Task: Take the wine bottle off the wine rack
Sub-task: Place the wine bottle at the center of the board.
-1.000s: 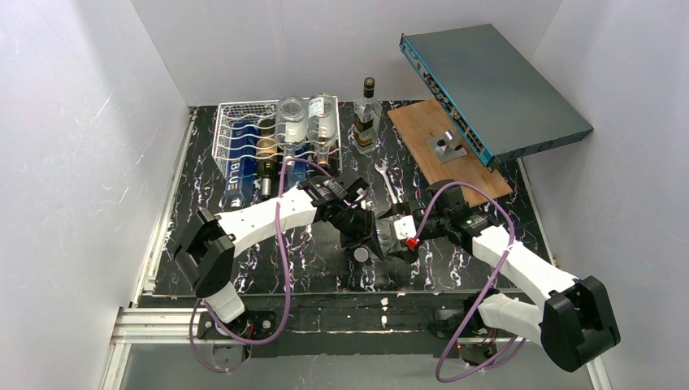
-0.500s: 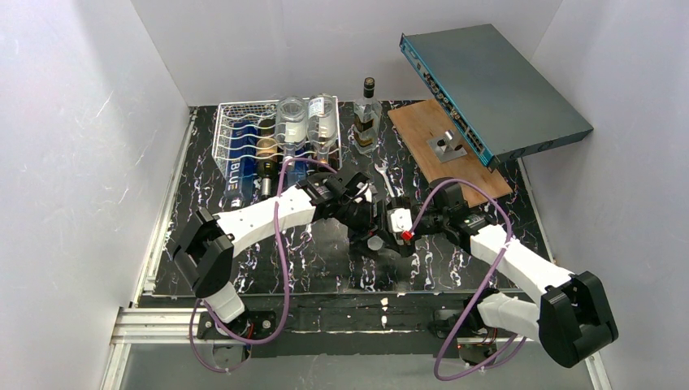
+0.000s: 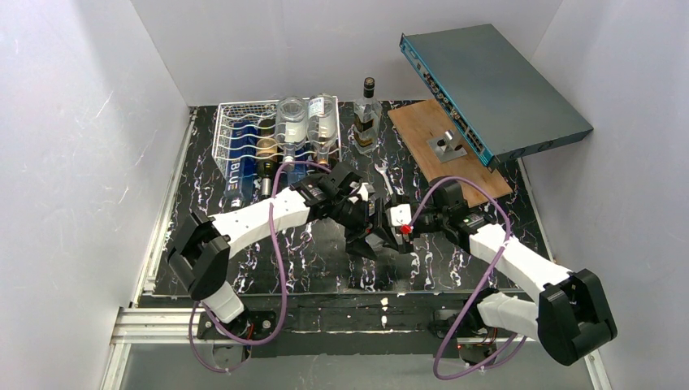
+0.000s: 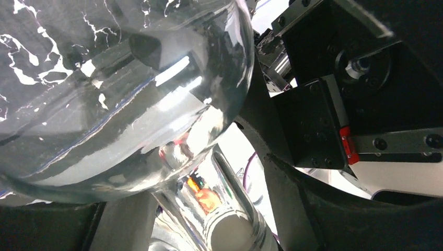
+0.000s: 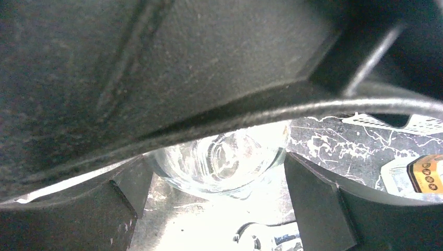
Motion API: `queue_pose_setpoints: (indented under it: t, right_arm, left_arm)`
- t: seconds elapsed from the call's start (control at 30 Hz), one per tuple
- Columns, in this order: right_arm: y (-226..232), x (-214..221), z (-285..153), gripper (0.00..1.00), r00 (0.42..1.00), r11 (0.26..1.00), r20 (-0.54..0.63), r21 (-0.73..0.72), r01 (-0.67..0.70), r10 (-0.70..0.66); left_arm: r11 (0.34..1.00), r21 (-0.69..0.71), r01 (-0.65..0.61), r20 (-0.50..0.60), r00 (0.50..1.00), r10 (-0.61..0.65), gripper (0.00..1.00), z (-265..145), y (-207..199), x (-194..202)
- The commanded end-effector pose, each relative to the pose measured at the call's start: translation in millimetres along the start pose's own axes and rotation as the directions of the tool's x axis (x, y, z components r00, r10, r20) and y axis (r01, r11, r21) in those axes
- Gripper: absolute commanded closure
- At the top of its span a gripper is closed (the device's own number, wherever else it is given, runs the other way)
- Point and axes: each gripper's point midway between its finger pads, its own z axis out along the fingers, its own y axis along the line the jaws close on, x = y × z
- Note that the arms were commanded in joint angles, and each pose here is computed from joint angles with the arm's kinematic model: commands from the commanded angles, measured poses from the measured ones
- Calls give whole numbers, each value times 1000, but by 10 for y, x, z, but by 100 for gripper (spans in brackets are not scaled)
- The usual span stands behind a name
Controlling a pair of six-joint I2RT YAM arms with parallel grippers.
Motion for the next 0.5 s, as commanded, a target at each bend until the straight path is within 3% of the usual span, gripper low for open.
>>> queue_pose_setpoints:
  t: [0.0, 0.47]
  right_arm:
    - [20, -140, 64, 0, 995, 996, 58, -28, -84, 85]
    - [-54, -89, -6, 0, 981, 983, 53, 5, -185, 185]
  left_arm:
    - [983, 150, -110, 45, 994, 104, 30, -237, -394, 32]
    - [967, 216, -138, 132, 985, 111, 18, -510, -419, -165]
